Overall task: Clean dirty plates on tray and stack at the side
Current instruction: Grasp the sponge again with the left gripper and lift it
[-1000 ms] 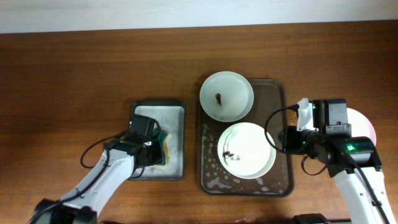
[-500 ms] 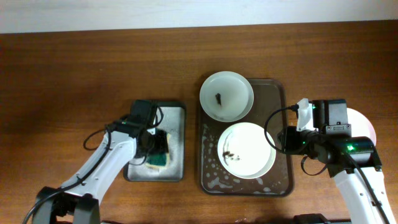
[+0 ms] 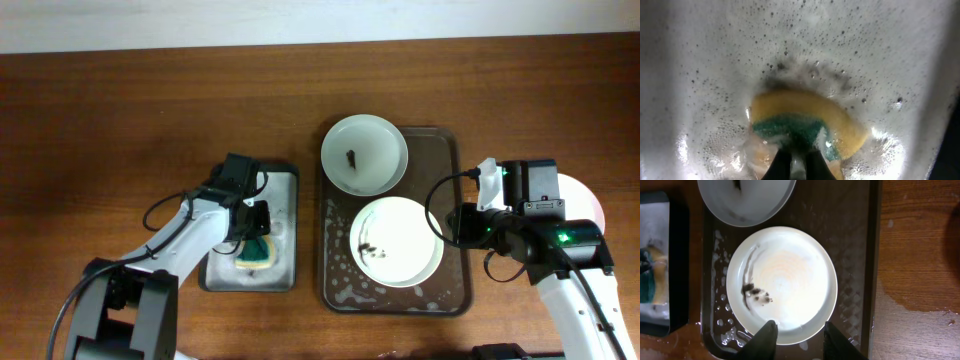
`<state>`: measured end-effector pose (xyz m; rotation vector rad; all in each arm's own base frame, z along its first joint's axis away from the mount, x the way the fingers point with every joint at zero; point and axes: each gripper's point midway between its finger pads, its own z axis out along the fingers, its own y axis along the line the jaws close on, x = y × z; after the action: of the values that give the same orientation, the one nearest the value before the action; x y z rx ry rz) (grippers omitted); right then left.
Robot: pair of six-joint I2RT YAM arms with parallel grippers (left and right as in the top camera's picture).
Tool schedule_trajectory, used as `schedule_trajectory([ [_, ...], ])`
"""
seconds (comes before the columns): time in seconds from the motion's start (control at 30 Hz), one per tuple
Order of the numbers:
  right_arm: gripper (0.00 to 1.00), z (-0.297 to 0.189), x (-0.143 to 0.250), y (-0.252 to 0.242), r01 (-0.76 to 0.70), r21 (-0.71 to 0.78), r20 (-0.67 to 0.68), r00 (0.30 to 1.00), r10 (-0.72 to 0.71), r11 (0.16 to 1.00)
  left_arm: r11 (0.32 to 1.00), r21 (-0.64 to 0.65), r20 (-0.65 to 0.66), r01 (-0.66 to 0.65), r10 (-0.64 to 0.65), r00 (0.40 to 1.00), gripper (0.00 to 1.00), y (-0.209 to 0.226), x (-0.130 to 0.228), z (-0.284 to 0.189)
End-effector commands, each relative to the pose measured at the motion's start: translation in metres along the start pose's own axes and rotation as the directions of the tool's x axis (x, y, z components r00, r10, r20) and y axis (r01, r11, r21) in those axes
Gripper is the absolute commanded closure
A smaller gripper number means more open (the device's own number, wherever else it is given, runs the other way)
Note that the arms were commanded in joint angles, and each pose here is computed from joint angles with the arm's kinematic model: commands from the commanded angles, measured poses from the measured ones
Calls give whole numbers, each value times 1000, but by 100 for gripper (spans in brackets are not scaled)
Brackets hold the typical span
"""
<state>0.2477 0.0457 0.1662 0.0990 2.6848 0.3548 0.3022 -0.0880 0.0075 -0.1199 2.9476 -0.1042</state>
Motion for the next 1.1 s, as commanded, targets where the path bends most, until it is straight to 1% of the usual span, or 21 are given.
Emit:
schedule_trajectory([
  [0.0, 68, -1, -1, 4, 0, -11, 3, 1000, 0, 1000, 1000, -3, -2, -6, 6, 1000, 92, -5, -12, -22],
  [0.03, 68, -1, -1, 4, 0, -11, 4, 1000, 0, 1000, 1000, -1, 5, -6, 6, 1000, 76, -7, -17, -36],
  [0.07, 68, -1, -1, 4, 0, -11, 4, 1000, 0, 1000, 1000, 1, 10, -6, 6, 1000, 53, -8, -21, -53],
  [0.1, 68, -1, -1, 4, 0, -11, 4, 1000, 0, 1000, 1000, 6, 8, -7, 6, 1000, 47, -9, -20, -59],
  [0.13, 68, -1, -1, 4, 0, -11, 4, 1000, 0, 1000, 1000, 25, -6, -6, 7, 1000, 43, -12, -17, -62],
  [0.17, 68, -1, -1, 4, 0, -11, 4, 1000, 0, 1000, 999, 43, -33, -5, 7, 999, 44, -15, -10, -62],
  [0.23, 68, -1, -1, 4, 0, -11, 4, 1000, 0, 1000, 998, 63, -93, -9, 15, 996, 48, -18, 6, -58],
  [0.3, 68, -1, -1, 4, 0, -11, 4, 1000, 0, 1000, 998, 57, -123, -24, 31, 992, 50, -19, 19, -51],
  [0.37, 68, -1, -1, 4, 0, -11, 4, 1000, 0, 1000, 998, 53, -141, -33, 40, 989, 58, -20, 36, -35],
  [0.43, 68, -1, -1, 4, 0, -11, 4, 1000, 0, 1000, 999, 33, -141, -32, 36, 989, 62, -17, 47, -20],
  [0.47, 68, -1, -1, 4, 0, -11, 3, 1000, 0, 1000, 1000, 7, -134, -19, 20, 991, 64, -12, 53, -13],
  [0.53, 68, -1, -1, 3, 0, -11, 3, 1000, 0, 1000, 999, -35, -116, 12, -16, 993, 69, -2, 60, -1],
  [0.57, 68, -1, -1, 3, 0, -11, 2, 1000, 0, 1000, 999, -38, -105, 23, -27, 994, 72, 0, 61, 3],
  [0.63, 68, -1, 0, 3, -1, -11, 0, 1000, 1, 1000, 999, -28, -85, 23, -25, 996, 82, -2, 57, 5],
  [0.67, 68, -1, 0, 3, -1, -11, 0, 1000, 1, 1000, 999, -22, -79, 23, -25, 997, 82, -4, 54, 3],
  [0.73, 68, -1, 0, 3, -1, -10, 0, 1000, 1, 1000, 1000, 14, -78, 25, -24, 997, 79, -14, 45, -11],
  [0.8, 68, -1, 0, 3, -1, -10, 0, 1000, 1, 1000, 999, 33, -57, 22, -20, 998, 72, -21, 32, -32],
  [0.87, 68, -1, 0, 3, -1, -10, -1, 1000, 1, 1000, 1000, 29, -16, -6, 6, 1000, 56, -23, 19, -56],
  [0.9, 68, -1, 0, 3, -1, -10, 0, 1000, 1, 1000, 1000, 14, -2, -6, 6, 1000, 52, -21, 16, -60],
  [1.0, 68, -1, 0, 3, -1, -10, 0, 1000, 1, 1000, 997, -76, -8, -7, 7, 1000, 47, -3, 22, -58],
  [1.07, 68, -1, 0, 3, -1, -10, 0, 1000, 1, 1000, 994, -109, -24, 5, -8, 1000, 48, 5, 30, -49],
])
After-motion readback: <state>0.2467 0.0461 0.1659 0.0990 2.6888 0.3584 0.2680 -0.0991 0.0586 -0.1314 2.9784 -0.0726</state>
